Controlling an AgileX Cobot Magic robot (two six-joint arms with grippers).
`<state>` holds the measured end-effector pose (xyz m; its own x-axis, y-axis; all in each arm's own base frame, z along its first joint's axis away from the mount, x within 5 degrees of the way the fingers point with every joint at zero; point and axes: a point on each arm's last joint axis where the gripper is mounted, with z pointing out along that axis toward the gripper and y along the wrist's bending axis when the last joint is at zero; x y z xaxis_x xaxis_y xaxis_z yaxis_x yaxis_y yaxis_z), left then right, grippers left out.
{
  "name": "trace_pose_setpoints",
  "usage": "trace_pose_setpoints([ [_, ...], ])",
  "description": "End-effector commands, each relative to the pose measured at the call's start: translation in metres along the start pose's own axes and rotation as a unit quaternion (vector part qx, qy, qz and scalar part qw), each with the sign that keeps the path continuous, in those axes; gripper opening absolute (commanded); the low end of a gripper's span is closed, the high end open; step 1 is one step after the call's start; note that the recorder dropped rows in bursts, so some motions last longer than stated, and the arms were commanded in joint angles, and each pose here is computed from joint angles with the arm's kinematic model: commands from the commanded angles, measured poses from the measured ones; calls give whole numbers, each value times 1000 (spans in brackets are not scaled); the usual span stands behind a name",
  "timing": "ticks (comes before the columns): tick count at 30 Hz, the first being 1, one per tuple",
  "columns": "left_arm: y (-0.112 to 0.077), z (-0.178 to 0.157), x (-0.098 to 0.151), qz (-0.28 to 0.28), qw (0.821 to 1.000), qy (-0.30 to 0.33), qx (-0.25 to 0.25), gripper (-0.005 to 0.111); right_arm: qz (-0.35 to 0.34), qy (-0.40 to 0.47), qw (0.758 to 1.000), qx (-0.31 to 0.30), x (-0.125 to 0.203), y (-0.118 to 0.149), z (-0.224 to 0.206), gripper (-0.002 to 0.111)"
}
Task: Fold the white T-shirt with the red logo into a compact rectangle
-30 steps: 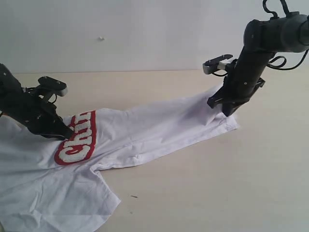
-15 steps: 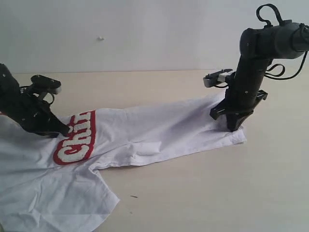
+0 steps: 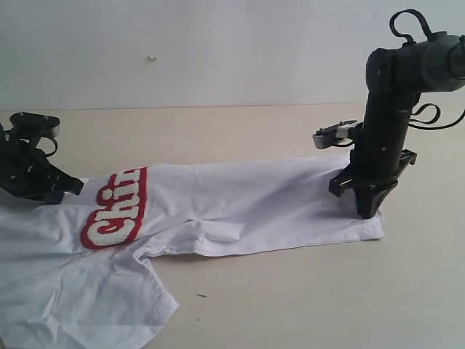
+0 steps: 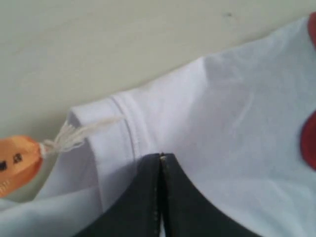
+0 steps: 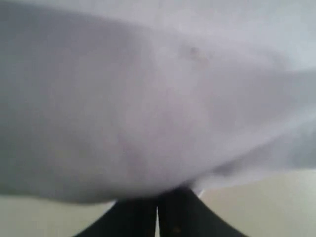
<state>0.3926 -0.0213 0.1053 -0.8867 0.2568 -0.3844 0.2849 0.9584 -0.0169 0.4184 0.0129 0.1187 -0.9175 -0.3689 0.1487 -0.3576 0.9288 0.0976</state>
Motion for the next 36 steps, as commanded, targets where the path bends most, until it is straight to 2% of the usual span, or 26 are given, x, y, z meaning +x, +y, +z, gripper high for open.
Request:
trace_pose_setpoints([
  [1, 4, 1, 0, 0, 1000, 2, -4, 0, 1, -50, 999, -14, 8, 8, -40, 0],
  [5, 3, 0, -1, -1, 1000, 7, 1, 0, -2, -93, 996, 1, 19, 14, -76, 0],
  [8, 3, 0, -1, -5, 1000, 7, 3, 0, 2, -105, 994, 5, 22, 15, -86, 0],
  [13, -6, -4, -3, 22, 1000, 11, 13, 0, 10, -128, 991, 47, 8, 3, -69, 0],
  [17, -21, -13, -10, 49, 999, -3, 18, 0, 57, -130, 981, 133, -3, -19, -48, 2],
  [20, -31, -18, -18, 64, 998, -7, 26, 0, 72, -142, 975, 155, -9, -26, -39, 15],
  [24, -43, -20, -24, 79, 996, -6, 36, 0, 66, -156, 976, 133, -14, -25, -33, 47],
  [26, -48, -20, -24, 85, 996, -5, 39, 0, 65, -165, 975, 131, -16, -24, -34, 57],
  [30, -52, -20, -23, 92, 995, 1, 43, 0, 59, -189, 972, 130, -20, -24, -34, 58],
  [36, -52, -20, -21, 93, 994, 11, 49, 0, 17, -204, 970, 127, -32, -26, -17, 49],
])
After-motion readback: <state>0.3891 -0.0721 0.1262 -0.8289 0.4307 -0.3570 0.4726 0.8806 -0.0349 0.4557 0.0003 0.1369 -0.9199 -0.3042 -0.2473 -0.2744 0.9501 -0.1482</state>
